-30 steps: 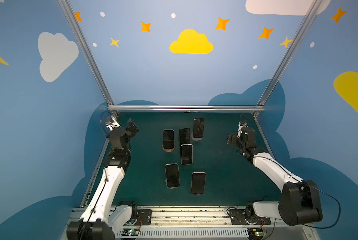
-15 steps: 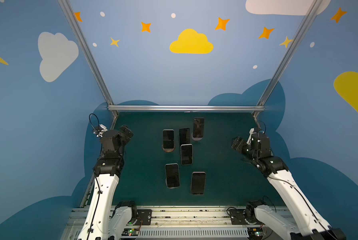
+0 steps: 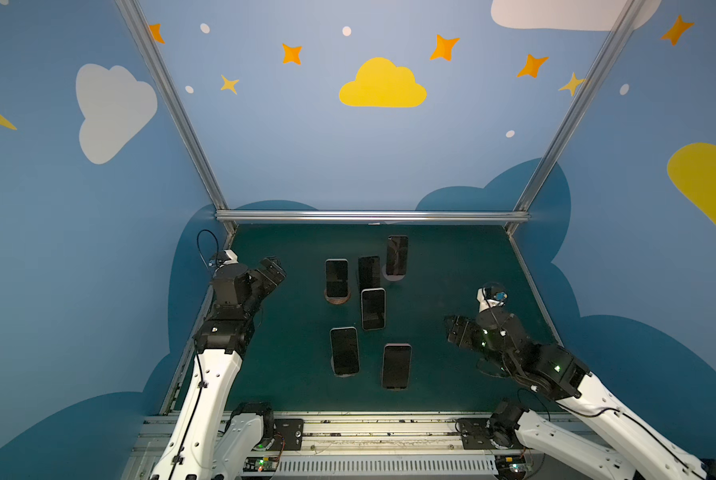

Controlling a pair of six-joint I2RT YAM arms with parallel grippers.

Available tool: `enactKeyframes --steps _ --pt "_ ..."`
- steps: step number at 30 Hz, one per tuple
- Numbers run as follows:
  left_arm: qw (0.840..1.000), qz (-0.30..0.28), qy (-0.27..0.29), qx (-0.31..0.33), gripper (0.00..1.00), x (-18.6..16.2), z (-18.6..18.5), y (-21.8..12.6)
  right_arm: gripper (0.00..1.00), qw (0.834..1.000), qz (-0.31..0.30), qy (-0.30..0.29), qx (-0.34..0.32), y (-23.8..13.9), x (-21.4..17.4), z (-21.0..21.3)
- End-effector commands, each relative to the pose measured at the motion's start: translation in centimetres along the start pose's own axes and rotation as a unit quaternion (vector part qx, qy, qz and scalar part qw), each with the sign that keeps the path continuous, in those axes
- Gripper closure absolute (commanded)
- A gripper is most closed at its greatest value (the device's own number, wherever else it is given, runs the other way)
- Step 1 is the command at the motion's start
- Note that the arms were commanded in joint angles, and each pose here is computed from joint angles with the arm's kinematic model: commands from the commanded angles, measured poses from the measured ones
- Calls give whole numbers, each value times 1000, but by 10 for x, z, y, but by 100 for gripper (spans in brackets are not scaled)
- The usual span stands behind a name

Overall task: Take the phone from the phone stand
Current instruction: 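Raise the left arm while the right gripper reaches toward the purple-cased phone, then lower the right gripper around the purple-cased phone and close it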

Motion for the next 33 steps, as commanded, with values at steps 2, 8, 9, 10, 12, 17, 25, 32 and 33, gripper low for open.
enactKeyframes --steps 2,8,9,10,12,17,25,32,33 --pt "1000 15 -4 -20 0 -4 -8 3 12 999 -41 -17 -15 -13 10 17" --pt "999 24 -12 -27 0 -8 -8 5 10 995 -69 -76 -4 -23 9 62" --pt "999 27 -14 -30 0 -9 -9 6 10 994 -71 -81 -3 -24 8 69" --pt "999 32 -15 -32 0 -12 -9 8 10 994 -72 -85 1 -24 5 77" --pt "999 38 -16 -33 0 -13 -10 9 10 993 -70 -91 2 -21 0 90" --pt "998 42 -22 -36 0 -15 -11 10 9 994 -68 -85 14 -17 -12 112" --pt "998 48 -25 -38 0 -17 -11 11 9 997 -26 -70 13 -5 -39 127" --pt "998 51 -25 -41 0 -19 -13 11 9 998 -5 -54 8 -3 -49 124" --pt "998 49 -27 -39 0 -18 -12 10 9 999 -3 -52 10 -2 -50 123"
Point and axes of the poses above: each gripper's point midway between its finger pads, its own y axis out along the fingers, its own z axis along the line the jaws close on, x = y × z, the point moved 1 cm from there along -y, back along the fingers, and after that the axes turned 9 degrees about -y, right-handed, at the moved point
